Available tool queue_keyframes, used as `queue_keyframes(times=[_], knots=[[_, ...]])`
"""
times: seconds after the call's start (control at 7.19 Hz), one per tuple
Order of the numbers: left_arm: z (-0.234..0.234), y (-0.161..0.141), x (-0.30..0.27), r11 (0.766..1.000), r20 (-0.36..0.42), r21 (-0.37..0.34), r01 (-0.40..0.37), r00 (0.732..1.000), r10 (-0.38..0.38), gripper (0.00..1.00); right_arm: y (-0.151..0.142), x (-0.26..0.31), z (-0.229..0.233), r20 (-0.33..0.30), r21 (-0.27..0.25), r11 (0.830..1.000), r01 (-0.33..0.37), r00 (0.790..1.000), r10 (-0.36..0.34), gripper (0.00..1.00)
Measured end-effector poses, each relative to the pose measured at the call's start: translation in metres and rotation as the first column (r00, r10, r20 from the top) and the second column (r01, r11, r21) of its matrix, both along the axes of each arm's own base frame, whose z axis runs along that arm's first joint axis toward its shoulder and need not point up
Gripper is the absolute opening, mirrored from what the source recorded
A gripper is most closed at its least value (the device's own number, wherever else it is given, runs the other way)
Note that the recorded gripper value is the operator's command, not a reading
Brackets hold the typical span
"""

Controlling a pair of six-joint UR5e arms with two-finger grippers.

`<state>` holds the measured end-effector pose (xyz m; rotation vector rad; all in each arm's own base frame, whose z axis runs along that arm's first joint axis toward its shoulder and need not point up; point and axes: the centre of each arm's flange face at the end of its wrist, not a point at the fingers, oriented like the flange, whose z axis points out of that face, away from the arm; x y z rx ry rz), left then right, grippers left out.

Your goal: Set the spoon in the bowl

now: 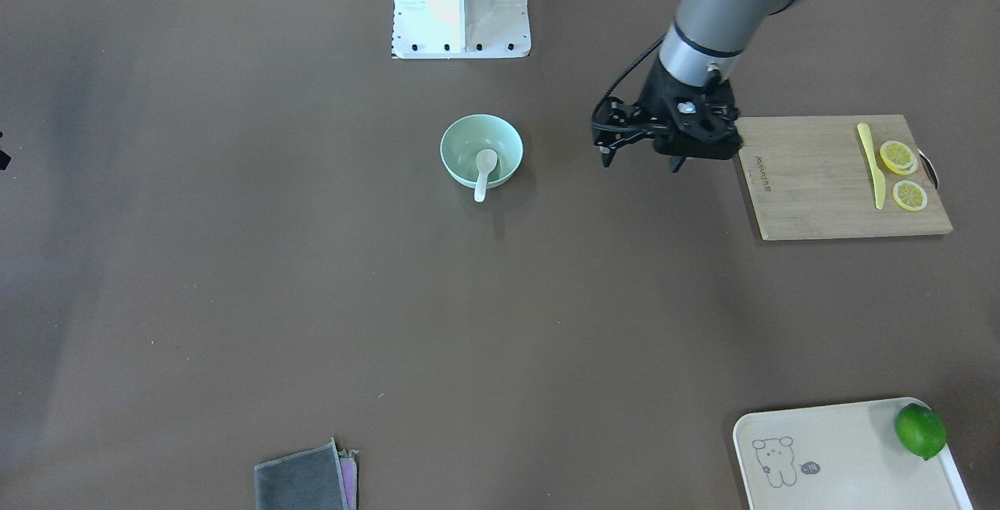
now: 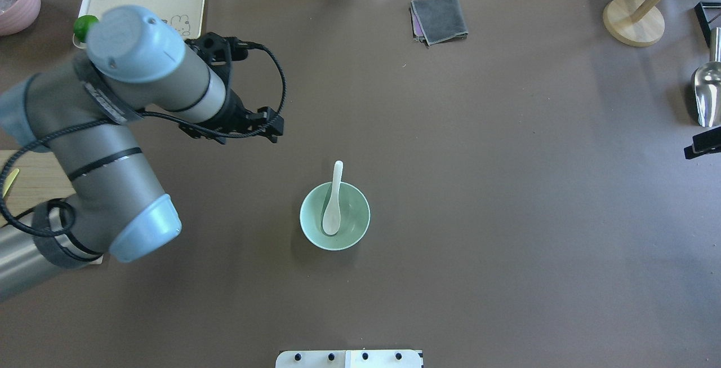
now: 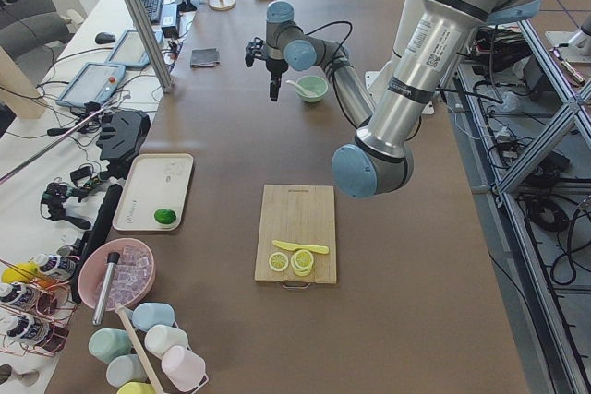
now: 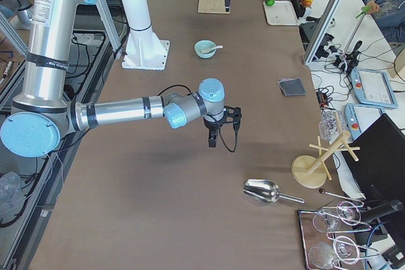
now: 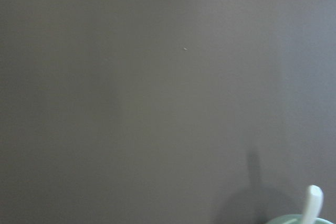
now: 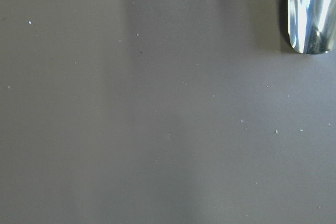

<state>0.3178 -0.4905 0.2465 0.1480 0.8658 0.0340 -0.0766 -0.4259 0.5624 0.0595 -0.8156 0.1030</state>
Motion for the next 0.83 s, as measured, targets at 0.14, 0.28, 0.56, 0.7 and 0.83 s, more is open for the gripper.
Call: queue_keyframes(times=[0.14, 0.28, 0.56, 0.7, 0.83], knots=[[0.035, -0.013, -0.056, 0.999, 0.028, 0.024, -0.035, 0.999, 0.035, 0.98, 0.0, 0.007, 0.002, -0.003, 0.005, 1.0, -0.005, 1.0, 0.005, 1.0], [0.079, -0.019, -0.109, 0.995, 0.061, 0.056, -0.082, 0.995, 0.078, 0.98, -0.001, 0.016, 0.004, -0.006, 0.009, 1.0, -0.007, 1.0, 0.007, 1.0], [0.179, -0.022, -0.216, 0.977, 0.149, 0.11, -0.181, 0.975, 0.163, 0.98, 0.0, 0.035, 0.007, 0.005, 0.011, 1.0, 0.003, 1.0, -0.003, 1.0], [0.225, -0.019, -0.266, 0.97, 0.162, 0.117, -0.215, 0.967, 0.195, 0.98, 0.0, 0.04, 0.007, 0.01, 0.013, 1.0, 0.005, 1.0, -0.005, 1.0], [0.269, -0.009, -0.306, 0.967, 0.156, 0.105, -0.232, 0.964, 0.215, 0.98, 0.001, 0.043, 0.007, 0.012, 0.015, 1.0, 0.005, 1.0, -0.005, 1.0]])
